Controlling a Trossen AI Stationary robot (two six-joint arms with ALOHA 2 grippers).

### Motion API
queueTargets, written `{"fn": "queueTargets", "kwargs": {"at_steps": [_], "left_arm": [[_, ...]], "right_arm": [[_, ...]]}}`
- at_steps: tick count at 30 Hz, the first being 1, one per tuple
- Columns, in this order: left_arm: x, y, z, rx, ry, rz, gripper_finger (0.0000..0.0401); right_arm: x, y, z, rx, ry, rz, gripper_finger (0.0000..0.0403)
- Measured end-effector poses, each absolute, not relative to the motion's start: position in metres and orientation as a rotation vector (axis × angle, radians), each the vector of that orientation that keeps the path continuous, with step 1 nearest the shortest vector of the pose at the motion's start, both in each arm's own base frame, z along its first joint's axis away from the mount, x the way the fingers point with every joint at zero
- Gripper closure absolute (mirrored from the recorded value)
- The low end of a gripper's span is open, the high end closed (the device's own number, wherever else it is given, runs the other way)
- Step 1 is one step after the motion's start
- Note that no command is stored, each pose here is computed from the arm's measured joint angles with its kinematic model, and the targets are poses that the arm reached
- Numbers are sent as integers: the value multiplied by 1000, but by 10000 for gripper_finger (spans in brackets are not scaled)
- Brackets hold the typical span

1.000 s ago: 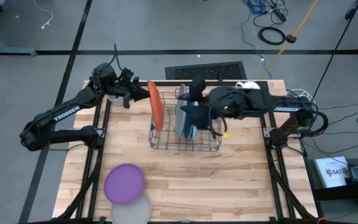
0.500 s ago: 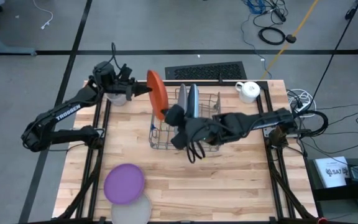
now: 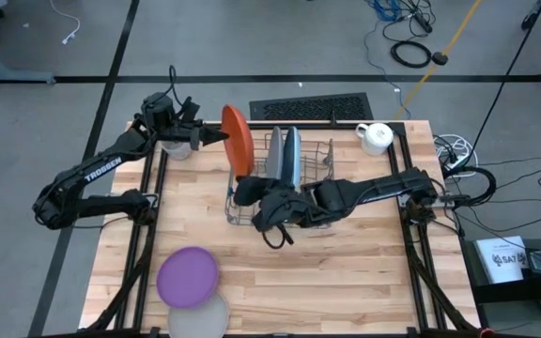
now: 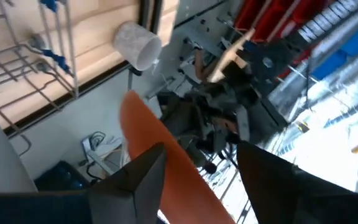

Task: Sort dishes
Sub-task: Put the orange plate in the dish rack

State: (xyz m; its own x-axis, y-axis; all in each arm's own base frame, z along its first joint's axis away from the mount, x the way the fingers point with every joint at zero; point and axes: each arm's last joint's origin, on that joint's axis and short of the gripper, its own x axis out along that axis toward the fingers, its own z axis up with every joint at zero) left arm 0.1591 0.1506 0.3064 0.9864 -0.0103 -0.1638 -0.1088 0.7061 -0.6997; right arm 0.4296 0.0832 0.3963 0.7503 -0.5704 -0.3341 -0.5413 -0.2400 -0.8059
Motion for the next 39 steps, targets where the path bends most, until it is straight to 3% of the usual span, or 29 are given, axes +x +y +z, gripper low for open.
{"fn": "queueTargets", "kwargs": {"at_steps": [12,29,39], "left_arm": [[159,149,301,-856,203,78,401],[158,151,298,-829,204,149,401],[160,148,306,-568,180,45,401]], "right_arm": [[435,58,388,-1879,925,-8,299],[449,41,372,-1783,955,-39,292],[442,85,397,-1631,710,-182,291]]}}
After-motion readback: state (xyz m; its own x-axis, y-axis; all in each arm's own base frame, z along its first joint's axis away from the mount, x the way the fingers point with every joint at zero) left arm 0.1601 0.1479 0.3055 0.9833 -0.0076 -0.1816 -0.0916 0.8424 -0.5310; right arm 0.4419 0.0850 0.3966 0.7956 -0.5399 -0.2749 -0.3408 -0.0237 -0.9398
